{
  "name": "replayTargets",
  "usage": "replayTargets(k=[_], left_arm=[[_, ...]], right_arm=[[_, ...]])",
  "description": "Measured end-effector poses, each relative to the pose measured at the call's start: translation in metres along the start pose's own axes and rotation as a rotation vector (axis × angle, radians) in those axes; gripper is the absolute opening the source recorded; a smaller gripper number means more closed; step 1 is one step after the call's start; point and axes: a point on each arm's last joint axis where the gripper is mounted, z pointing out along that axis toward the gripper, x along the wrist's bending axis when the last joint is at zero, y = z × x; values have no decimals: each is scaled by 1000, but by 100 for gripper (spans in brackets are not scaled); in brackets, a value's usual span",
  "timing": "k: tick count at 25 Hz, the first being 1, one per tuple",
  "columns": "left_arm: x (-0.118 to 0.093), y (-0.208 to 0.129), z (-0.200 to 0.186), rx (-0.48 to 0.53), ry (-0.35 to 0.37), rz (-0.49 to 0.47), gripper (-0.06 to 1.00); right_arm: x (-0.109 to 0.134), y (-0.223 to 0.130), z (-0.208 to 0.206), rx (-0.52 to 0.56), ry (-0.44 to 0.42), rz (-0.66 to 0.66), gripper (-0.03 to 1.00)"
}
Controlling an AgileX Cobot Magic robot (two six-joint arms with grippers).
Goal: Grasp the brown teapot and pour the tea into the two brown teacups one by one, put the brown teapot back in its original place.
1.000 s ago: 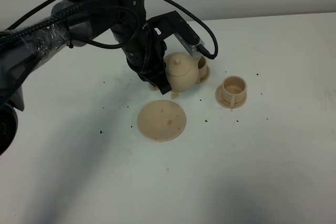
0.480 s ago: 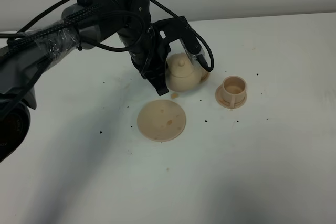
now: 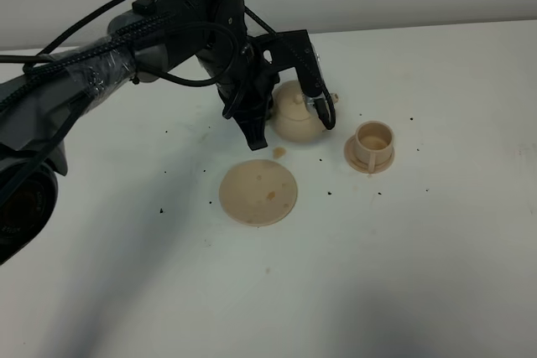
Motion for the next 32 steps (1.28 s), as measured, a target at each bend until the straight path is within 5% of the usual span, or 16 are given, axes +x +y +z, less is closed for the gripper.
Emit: replayTargets(k=[12, 32], left_arm=[[-9, 24, 0, -43, 77, 119, 16], [-14, 30, 10, 20, 120, 225, 16]], right_arm=[[0, 0, 0, 0, 0, 0, 24], [0, 0, 0, 0, 1, 0, 24]])
